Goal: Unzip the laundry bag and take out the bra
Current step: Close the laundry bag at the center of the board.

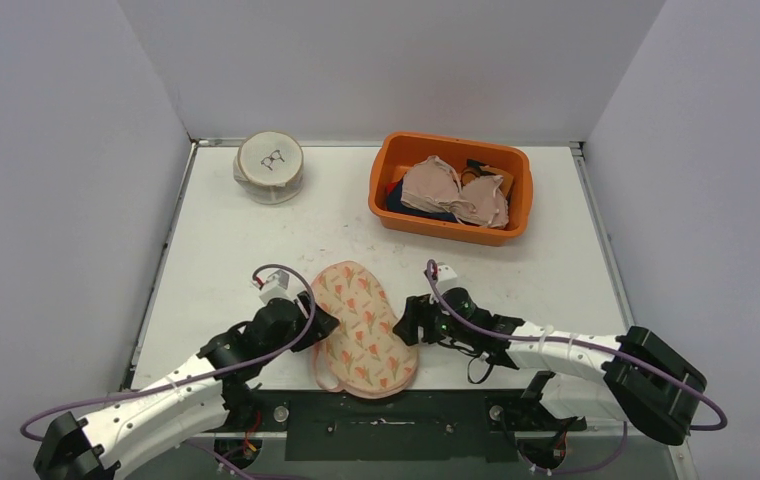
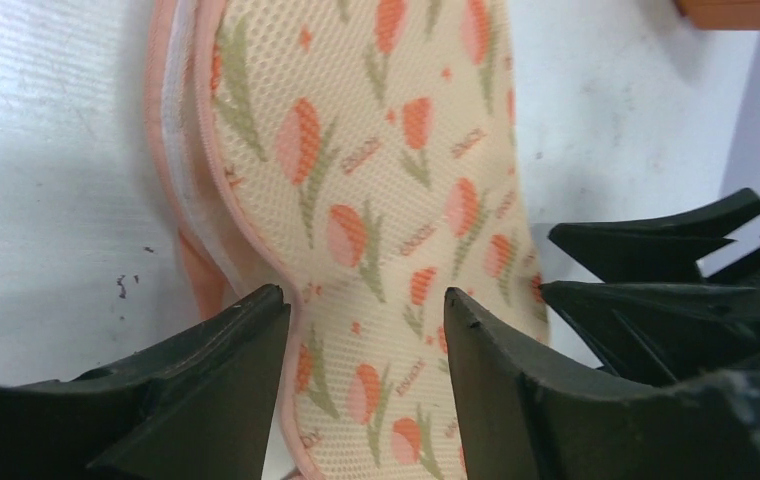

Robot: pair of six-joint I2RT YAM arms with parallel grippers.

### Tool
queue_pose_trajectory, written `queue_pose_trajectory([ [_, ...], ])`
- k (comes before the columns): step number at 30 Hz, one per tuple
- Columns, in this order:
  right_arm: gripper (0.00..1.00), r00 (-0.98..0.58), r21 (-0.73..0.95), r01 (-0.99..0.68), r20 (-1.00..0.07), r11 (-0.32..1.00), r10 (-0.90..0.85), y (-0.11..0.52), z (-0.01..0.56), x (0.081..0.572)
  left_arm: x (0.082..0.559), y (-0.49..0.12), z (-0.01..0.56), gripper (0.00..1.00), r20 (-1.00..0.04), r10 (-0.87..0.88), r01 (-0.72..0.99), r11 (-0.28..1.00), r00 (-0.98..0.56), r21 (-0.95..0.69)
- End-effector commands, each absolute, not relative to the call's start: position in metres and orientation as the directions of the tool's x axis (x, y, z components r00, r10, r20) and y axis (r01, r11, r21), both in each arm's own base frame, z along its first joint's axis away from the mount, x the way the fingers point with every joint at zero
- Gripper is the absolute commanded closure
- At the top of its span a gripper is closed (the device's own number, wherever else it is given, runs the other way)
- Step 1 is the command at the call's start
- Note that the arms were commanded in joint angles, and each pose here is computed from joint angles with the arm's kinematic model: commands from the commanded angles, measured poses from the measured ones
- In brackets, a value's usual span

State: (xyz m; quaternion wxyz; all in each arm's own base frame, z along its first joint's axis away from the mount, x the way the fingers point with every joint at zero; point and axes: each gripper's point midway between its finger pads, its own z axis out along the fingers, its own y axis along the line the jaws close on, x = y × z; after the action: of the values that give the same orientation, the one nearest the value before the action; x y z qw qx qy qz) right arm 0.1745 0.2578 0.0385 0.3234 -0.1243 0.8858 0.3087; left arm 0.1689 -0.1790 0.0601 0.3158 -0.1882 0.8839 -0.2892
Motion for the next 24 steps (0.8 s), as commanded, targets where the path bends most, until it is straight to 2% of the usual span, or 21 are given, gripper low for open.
queue_pose_trajectory([
  [1,0.29,-0.72,0.478,-0.44,-0.694,0.76,0.019,0.262,0.064,0.185,0.167,-0.169,0.088,0.42,-0.491,-0.5,-0.124,0.779,-0.713,-0.614],
  [5,0.28,-0.713,0.472,-0.444,-0.701,0.761,0.019,0.267,0.069,0.194,0.164,-0.156,0.082,0.38,-0.5,-0.513,-0.16,0.792,-0.698,-0.589],
  [11,0.31,-0.713,0.462,-0.462,-0.701,0.757,-0.007,0.283,0.065,0.206,0.174,-0.161,0.069,0.41,-0.503,-0.531,-0.177,0.787,-0.682,-0.591],
  [14,0.33,-0.72,0.459,-0.465,-0.693,0.757,-0.022,0.288,0.058,0.207,0.179,-0.167,0.062,0.48,-0.504,-0.511,-0.178,0.803,-0.696,-0.569],
  [20,0.42,-0.737,0.463,-0.455,-0.675,0.761,-0.03,0.282,0.046,0.2,0.179,-0.159,0.037,0.79,-0.515,-0.473,-0.216,0.85,-0.715,-0.481],
  [24,0.53,-0.749,0.475,-0.448,-0.662,0.758,-0.027,0.277,0.038,0.192,0.18,-0.151,0.028,0.86,-0.535,-0.472,-0.234,0.861,-0.701,-0.453],
])
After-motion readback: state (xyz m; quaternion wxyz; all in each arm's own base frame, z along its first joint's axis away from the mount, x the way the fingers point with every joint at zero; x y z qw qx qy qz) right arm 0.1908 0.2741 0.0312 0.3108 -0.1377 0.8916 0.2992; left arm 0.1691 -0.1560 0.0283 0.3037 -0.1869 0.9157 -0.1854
